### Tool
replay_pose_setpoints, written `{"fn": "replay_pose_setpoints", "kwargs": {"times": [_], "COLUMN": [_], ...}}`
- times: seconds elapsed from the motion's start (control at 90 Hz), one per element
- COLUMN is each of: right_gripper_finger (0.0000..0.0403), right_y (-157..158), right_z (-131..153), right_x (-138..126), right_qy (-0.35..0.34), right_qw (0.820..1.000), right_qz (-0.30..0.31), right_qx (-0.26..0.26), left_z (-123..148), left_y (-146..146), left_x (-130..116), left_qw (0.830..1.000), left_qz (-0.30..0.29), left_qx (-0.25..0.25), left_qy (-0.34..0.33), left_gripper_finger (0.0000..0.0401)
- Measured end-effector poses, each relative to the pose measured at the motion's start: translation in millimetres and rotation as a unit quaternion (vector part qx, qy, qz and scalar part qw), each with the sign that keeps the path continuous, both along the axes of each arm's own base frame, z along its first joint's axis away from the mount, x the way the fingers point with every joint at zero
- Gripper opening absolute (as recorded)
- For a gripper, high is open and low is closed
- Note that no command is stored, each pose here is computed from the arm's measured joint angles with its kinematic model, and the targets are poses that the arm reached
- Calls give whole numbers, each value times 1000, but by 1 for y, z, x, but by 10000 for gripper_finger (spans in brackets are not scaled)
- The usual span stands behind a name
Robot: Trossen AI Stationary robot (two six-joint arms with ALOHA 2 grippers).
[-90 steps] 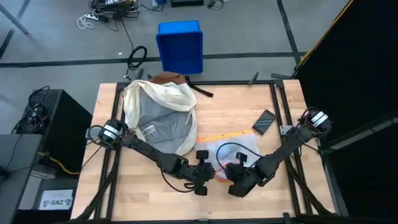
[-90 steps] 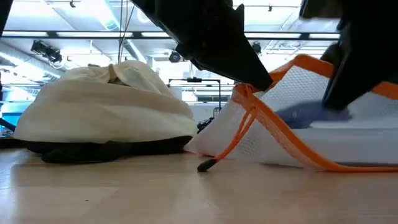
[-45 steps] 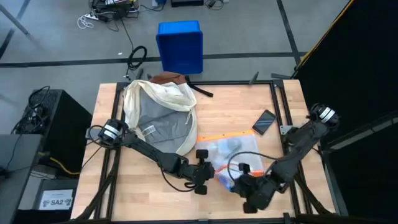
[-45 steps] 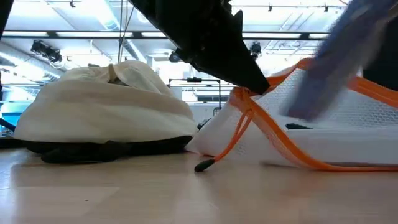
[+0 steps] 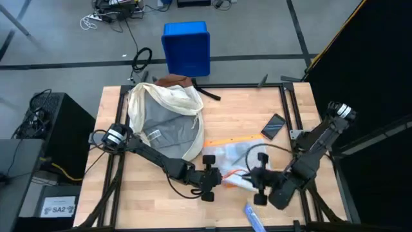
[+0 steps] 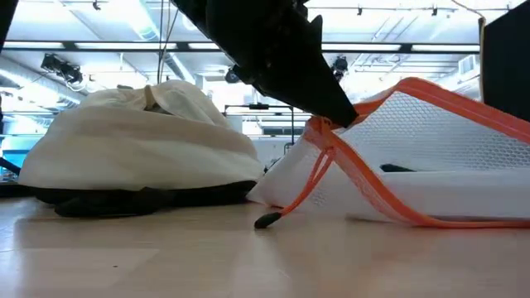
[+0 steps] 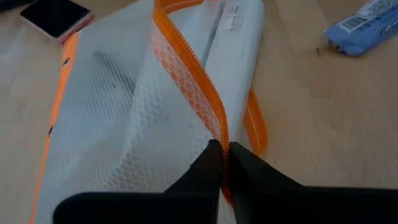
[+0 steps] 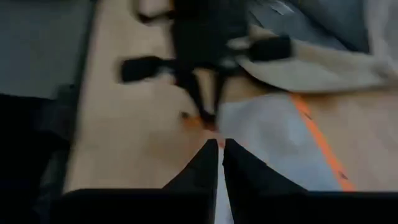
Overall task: Unpack backpack
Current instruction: Remove the violet granola bar from the zip bag
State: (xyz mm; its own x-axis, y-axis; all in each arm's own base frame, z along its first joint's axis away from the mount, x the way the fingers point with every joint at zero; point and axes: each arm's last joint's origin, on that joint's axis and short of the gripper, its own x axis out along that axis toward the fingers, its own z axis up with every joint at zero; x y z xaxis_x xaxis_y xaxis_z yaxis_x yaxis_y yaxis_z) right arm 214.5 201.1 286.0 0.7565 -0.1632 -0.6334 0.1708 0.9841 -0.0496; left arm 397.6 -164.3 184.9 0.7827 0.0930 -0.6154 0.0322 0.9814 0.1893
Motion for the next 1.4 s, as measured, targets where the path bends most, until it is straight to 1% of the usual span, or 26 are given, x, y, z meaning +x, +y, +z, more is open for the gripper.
{"fn": "replay_pose_setpoints", "kwargs": {"times": [0.056, 0.156, 0.267, 0.378, 0.444, 0.567, 0.689, 0.778, 0.856, 0.911, 1.0, 1.133, 1.233, 1.289, 1.356, 1.4], "right_gripper_finger": [1, 0, 0, 0, 0, 0, 0, 0, 0, 0, 0, 0, 0, 0, 0, 0], "right_y": [-6, -10, -6, 3, 11, 36, 62, 72, 74, 75, 70, 60, 47, 37, 24, 15], "right_z": [-2, -6, -13, -32, -45, -65, -84, -104, -120, -129, -141, -143, -140, -137, -128, -120], "right_x": [2, 4, 3, 4, 5, 7, 14, 21, 25, 27, 26, 16, 2, -8, -20, -27], "right_qy": [22, 56, 81, 98, 119, 156, 164, 192, 228, 251, 302, 386, 458, 490, 514, 518], "right_qw": [1000, 997, 994, 991, 987, 969, 950, 935, 924, 917, 904, 876, 847, 830, 811, 802], "right_qz": [-9, -13, 9, 32, 53, 103, 153, 162, 153, 141, 105, 30, -55, -115, -196, -241], "right_qx": [9, 42, 72, 80, 99, 161, 218, 251, 266, 276, 284, 287, 265, 240, 202, 176], "left_z": [0, -1, -1, -1, -1, -2, -1, -1, -1, -1, -1, -2, -2, -2, -2, -2], "left_y": [0, 0, 0, 0, 0, 1, 1, 1, 1, 1, 1, 1, 1, 1, 1, 1], "left_x": [0, -1, -1, -1, -1, -1, -1, -1, -1, -1, -1, -1, -2, -2, -2, -1], "left_qw": [1000, 1000, 1000, 1000, 1000, 1000, 1000, 1000, 1000, 1000, 1000, 1000, 1000, 1000, 1000, 1000], "left_qz": [0, 0, 0, 0, 0, 2, 2, 3, 4, 4, 4, 4, 4, 4, 4, 4], "left_qx": [0, 2, 2, 2, 2, 2, 1, 1, 0, -1, -1, 0, 1, 1, 1, 1], "left_qy": [1, 4, 5, 5, 5, 11, 9, 9, 9, 9, 9, 10, 12, 12, 12, 12], "left_gripper_finger": [0, 0, 0, 0, 0, 0, 0, 0, 0, 0, 0, 0, 0, 0, 0, 0]}}
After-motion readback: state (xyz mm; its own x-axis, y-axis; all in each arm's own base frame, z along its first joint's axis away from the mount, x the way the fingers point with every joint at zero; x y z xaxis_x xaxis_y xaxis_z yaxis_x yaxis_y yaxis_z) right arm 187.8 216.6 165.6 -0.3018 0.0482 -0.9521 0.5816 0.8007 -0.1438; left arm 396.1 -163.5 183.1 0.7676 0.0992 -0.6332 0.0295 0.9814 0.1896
